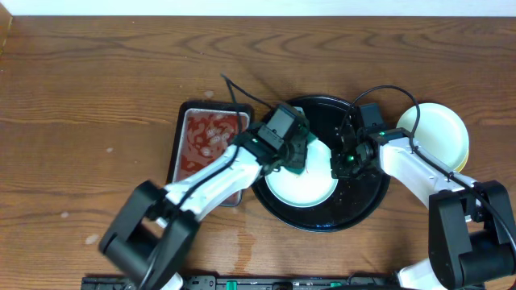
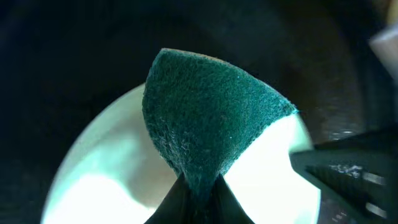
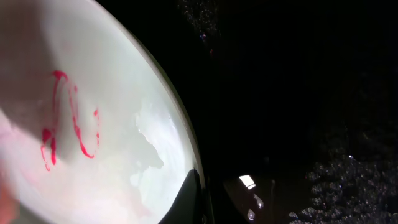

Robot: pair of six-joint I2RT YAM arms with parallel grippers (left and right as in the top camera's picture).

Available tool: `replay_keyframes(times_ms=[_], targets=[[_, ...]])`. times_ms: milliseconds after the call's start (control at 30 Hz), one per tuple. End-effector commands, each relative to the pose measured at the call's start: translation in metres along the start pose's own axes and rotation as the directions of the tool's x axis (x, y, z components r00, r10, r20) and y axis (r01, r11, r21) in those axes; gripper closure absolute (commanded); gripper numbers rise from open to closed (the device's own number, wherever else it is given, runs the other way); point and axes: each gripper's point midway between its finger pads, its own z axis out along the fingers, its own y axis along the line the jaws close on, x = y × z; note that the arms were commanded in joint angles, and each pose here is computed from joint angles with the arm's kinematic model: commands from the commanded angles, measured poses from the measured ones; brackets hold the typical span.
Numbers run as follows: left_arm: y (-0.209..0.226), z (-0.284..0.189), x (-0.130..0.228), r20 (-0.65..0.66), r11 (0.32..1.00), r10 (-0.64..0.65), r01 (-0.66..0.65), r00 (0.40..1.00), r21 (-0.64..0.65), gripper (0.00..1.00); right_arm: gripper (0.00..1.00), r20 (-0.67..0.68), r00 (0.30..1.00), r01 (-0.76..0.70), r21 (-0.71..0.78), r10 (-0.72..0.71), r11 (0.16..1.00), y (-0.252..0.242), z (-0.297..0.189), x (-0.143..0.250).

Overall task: Clean dirty plates on tray and stack at the side
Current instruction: 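Carry the sponge onto the remaining green plate with the left gripper, then scrub the green plate surface with the sponge in the left gripper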

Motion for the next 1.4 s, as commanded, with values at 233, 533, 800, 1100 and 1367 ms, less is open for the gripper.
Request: replay_keyframes(times_ms=[233,533,800,1100,1367], targets=[[0.037,0.024,0.039,-0.141,0.985,-0.063,0.039,0.988,-0.167,0.92,0.99,-0.032,0.999,0.016,-0.003,-0.016,1.0,0.003,0.004,0.012],[0.067,0.002,0.037,-0.132,0.945,0.007,-0.05,0.991,-0.324,0.93,0.99,-0.032,0.999,0.016,-0.003,-0.016,1.0,0.003,0.004,0.012],[0.006,-0.001,0.021,-0.091,0.999,-0.028,0.024,0.995,-0.038,0.93,0.99,-0.032,0.999,0.016,-0.003,-0.016,1.0,0.003,0.004,0.012],[-0.016,0.017,0.032,-0.091,0.999,-0.048,0.047,0.995,-0.012,0.93,0.99,-0.032,0.999,0.016,-0.003,-0.016,1.0,0.003,0.004,0.012],[0.039,0.023,0.051,-0.118,0.962,-0.052,0.018,0.992,-0.272,0.93,0.99,-0.032,0.999,0.016,-0.003,-0.016,1.0,0.003,0.004,0.012]])
